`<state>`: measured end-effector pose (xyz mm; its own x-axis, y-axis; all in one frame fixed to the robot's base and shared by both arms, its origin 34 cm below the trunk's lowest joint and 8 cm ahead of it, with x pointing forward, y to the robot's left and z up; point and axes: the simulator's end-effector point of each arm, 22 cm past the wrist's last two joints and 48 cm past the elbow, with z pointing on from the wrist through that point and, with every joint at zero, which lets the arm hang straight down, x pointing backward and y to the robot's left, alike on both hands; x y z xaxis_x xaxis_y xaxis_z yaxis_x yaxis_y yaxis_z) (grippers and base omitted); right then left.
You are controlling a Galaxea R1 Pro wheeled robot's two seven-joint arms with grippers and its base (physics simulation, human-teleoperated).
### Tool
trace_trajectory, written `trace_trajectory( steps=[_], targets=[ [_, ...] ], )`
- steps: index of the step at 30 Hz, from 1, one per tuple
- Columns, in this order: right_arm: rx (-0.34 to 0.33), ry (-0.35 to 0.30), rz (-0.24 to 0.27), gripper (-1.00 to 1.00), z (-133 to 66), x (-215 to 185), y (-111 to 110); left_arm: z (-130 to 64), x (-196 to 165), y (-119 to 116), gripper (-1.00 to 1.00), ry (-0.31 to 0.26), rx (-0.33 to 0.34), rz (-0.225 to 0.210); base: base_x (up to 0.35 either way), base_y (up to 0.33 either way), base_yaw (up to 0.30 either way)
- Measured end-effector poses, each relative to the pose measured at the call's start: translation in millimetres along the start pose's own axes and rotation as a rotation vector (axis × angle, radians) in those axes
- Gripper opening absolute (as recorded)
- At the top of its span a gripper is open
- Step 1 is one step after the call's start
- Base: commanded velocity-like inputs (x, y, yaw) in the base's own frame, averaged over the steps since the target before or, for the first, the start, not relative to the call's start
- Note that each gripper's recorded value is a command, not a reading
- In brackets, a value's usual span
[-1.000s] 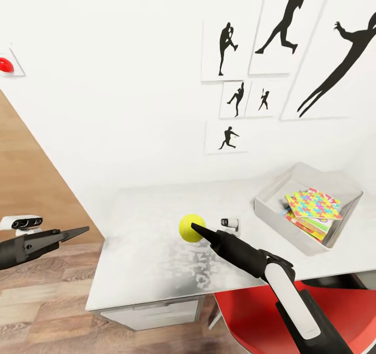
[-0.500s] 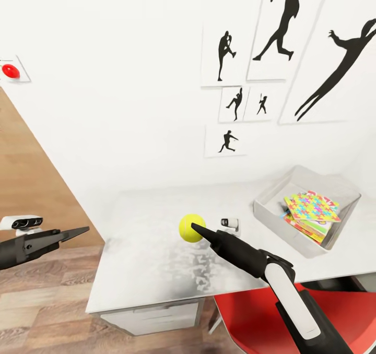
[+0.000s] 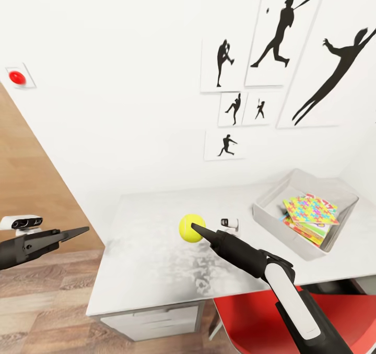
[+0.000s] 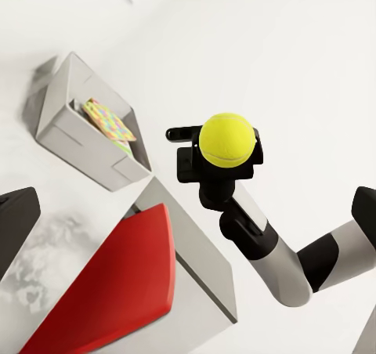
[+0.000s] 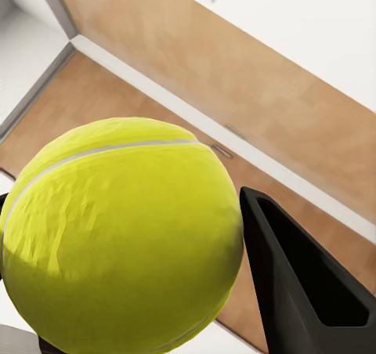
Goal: Put all the toys in the child's room - the three board games (two on the bed and one on the table), the two jigsaw puzzles on the table, and the tennis ball on the table - inside the toy box on the table in the child's room.
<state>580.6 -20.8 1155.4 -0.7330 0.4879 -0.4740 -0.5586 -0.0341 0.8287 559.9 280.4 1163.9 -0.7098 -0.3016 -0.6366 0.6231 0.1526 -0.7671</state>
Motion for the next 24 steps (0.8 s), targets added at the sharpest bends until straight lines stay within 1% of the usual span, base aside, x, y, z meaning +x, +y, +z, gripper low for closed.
trace_trajectory(
  steps=[24],
  targets=[
    [-0.019, 0.002, -0.035, -1.00, 2.4, -4, 18, -1.2, -6, -17, 1.00, -0.004, 0.009, 0.036, 0.000, 0.000, 0.000]
  ],
)
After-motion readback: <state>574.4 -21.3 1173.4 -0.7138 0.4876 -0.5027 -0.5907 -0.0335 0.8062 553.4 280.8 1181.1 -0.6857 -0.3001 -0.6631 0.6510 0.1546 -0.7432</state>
